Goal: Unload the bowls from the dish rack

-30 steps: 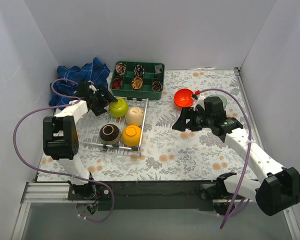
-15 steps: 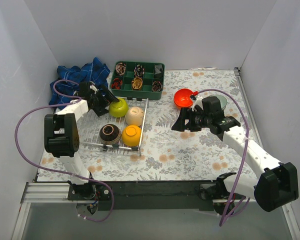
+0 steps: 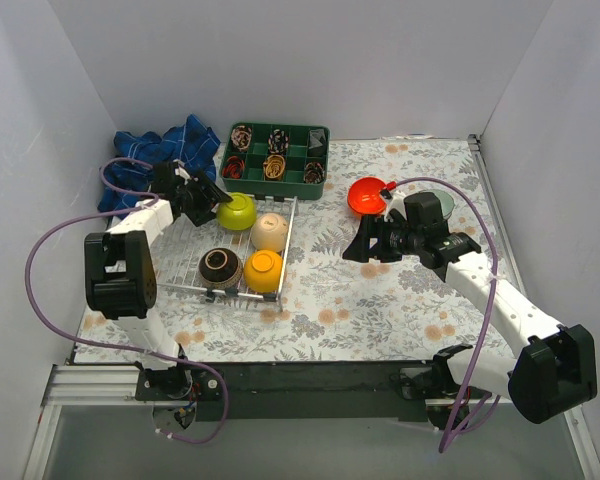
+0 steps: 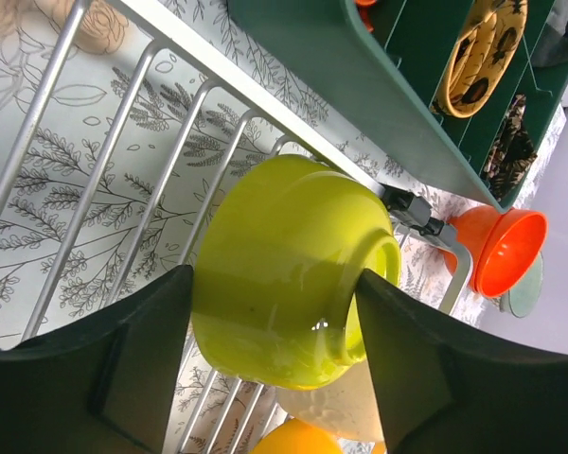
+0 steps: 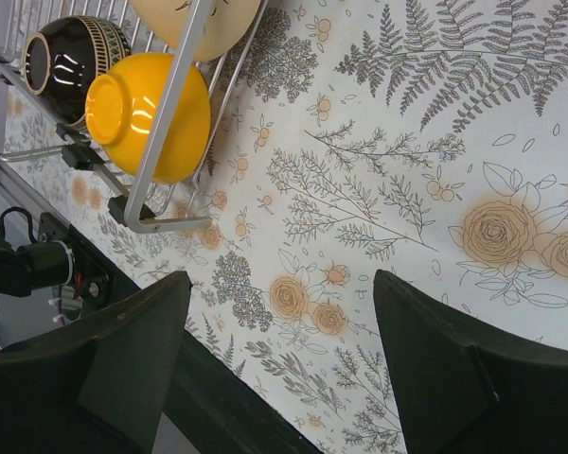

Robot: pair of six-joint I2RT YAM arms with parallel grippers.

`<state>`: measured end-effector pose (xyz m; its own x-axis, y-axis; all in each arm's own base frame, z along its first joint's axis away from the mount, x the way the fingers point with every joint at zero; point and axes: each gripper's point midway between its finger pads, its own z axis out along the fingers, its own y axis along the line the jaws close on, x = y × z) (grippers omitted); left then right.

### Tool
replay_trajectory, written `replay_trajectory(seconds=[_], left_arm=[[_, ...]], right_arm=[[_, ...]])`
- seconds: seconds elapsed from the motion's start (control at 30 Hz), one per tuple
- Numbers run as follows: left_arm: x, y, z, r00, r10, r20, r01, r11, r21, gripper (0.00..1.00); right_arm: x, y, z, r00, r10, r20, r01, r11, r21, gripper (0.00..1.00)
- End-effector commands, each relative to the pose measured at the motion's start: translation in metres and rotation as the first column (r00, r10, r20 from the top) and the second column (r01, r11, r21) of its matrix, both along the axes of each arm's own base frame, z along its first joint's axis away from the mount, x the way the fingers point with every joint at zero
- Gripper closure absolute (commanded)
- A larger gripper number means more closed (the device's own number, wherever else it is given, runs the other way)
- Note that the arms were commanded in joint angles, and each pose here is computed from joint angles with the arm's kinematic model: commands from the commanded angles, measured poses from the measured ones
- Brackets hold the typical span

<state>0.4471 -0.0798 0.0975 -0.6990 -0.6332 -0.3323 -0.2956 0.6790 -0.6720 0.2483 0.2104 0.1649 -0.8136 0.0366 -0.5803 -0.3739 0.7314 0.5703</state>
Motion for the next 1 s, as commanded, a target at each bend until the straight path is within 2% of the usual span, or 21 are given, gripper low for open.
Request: replay_trajectory(seconds=[0.0,0.5,0.83,0.97], left_arm=[[0.002,0.012,0.030,0.997,0.027,0.074,-0.033,0.996,0.081,0.41],[-0.009,0.028,0.096,0.977,0.002,0.215,-0.048,0.977,0.210,0.68],[-0.033,0.034,0.150,0.923,-0.130,0.363,-0.019,0.925,0.379,0.73],[-0.047,0.008,0.169,0.876,-0.256,0.409,0.030,0.875,0.484,0.75]], right_arm=[[0.008,0.007,0.022,0.997,0.025,0.072,-0.028,0.999,0.035,0.14],[0.004,0.008,0.032,0.993,0.054,0.109,-0.059,0.997,0.042,0.14],[0.005,0.001,0.037,0.991,0.054,0.126,-0.054,0.999,-0.006,0.14],[0.006,0.001,0.046,0.990,0.053,0.128,-0.052,0.999,-0.012,0.14]])
